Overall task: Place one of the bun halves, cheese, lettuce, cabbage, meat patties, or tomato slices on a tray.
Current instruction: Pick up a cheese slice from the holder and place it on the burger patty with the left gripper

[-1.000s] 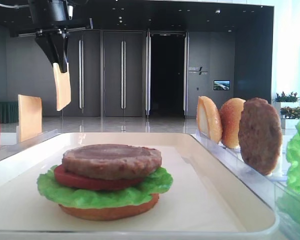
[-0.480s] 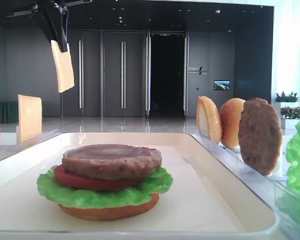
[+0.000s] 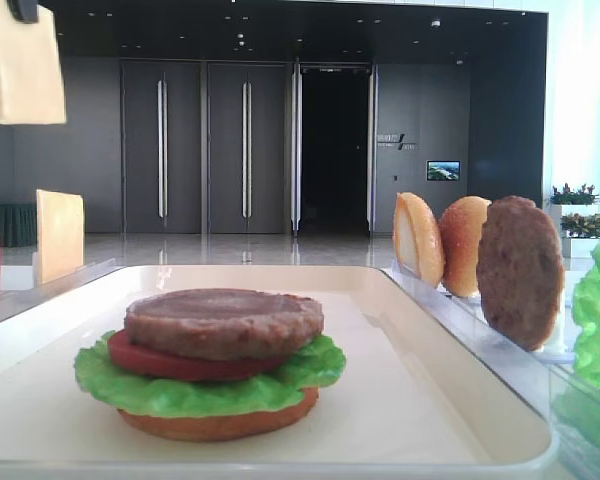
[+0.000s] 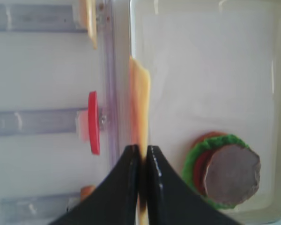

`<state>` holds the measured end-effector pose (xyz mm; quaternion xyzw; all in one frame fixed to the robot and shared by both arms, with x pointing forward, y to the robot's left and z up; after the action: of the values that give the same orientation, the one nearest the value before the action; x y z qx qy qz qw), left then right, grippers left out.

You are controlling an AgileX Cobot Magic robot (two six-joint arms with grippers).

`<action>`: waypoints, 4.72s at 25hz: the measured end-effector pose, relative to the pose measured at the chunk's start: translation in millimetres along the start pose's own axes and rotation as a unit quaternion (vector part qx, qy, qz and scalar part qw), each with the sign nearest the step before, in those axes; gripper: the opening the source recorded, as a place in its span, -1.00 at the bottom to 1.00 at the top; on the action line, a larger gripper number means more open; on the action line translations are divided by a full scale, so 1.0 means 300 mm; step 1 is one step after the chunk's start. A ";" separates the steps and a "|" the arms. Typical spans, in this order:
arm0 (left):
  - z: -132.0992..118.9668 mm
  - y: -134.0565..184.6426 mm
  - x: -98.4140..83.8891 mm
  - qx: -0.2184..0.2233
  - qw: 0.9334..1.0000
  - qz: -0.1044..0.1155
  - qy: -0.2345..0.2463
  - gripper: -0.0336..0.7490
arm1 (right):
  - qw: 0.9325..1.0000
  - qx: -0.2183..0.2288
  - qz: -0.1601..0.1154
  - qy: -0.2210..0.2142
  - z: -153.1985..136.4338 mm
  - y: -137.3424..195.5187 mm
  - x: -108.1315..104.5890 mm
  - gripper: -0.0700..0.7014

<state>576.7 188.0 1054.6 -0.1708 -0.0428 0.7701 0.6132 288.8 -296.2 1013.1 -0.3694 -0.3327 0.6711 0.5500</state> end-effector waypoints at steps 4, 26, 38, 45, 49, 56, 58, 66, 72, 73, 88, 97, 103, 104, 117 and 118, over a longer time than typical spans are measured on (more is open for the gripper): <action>0.045 0.114 0.067 0.007 1.000 -0.001 -0.005 -0.86 | 1.000 0.000 0.000 0.000 0.000 0.000 0.000 0.70; -0.007 0.375 0.201 0.077 0.997 0.019 -0.025 -0.86 | 1.000 0.000 0.000 0.000 0.000 0.000 0.000 0.70; -0.065 0.376 0.095 0.107 0.992 0.000 0.061 -0.86 | 1.000 0.000 0.000 0.000 0.000 0.000 0.000 0.70; -0.129 0.380 -0.054 0.149 0.969 -0.045 0.191 -0.86 | 1.000 0.000 0.000 0.000 0.000 0.000 0.000 0.70; -0.144 0.381 -0.144 0.166 0.944 -0.059 0.278 -0.86 | 1.000 0.000 0.000 0.000 0.000 0.000 0.000 0.70; -0.170 0.369 -0.220 0.174 0.916 -0.066 0.355 -0.86 | 1.000 0.000 0.000 0.000 0.000 0.000 0.000 0.70; -0.181 0.368 -0.222 0.176 0.915 -0.067 0.357 -0.86 | 1.000 0.000 0.000 0.000 0.000 0.000 0.000 0.70; -0.235 0.370 -0.224 0.180 0.910 -0.093 0.362 -0.86 | 1.000 0.000 0.000 0.000 0.000 0.000 0.000 0.70; -0.310 0.395 -0.249 0.207 0.908 -0.080 0.355 -0.86 | 1.000 0.000 0.000 0.000 0.000 0.000 0.000 0.70; -0.327 0.409 -0.258 0.214 0.908 -0.082 0.352 -0.86 | 1.000 0.000 0.000 0.000 0.000 0.000 0.000 0.70; -0.386 0.458 -0.259 0.253 0.913 -0.062 0.313 -0.86 | 1.000 0.000 0.000 0.000 0.000 0.000 0.000 0.70; -0.347 0.432 -0.260 0.222 0.924 -0.041 0.309 -0.86 | 1.000 0.000 0.000 0.000 0.000 0.000 0.000 0.70; -0.406 0.513 -0.181 0.230 0.933 0.004 0.278 -0.86 | 1.000 0.000 0.000 0.000 0.000 0.000 0.000 0.70; -0.409 0.524 -0.168 0.219 0.935 0.012 0.279 -0.86 | 1.000 0.000 0.000 0.000 0.000 0.000 0.000 0.70; -0.352 0.530 -0.150 0.160 0.938 0.016 0.307 -0.86 | 1.000 0.000 0.000 0.000 0.000 0.000 0.000 0.70; -0.352 0.527 -0.151 0.157 0.939 0.016 0.307 -0.86 | 1.000 0.000 0.000 0.000 0.000 0.000 0.000 0.70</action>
<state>471.7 90.8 921.5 -0.3011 0.2717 0.6867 0.6033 288.8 -296.2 1013.1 -0.3694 -0.3327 0.6711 0.5500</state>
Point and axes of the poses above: a point on each arm's last joint axis where the gripper is mounted, z pointing back along that axis away from the gripper, x along the wrist's bending axis when the last joint is at zero, y = z × x, the point moved 7 cm from there along -z, pointing out along that axis toward the gripper, and after that the axes turned 11 degrees about z, right-handed, at the moved point
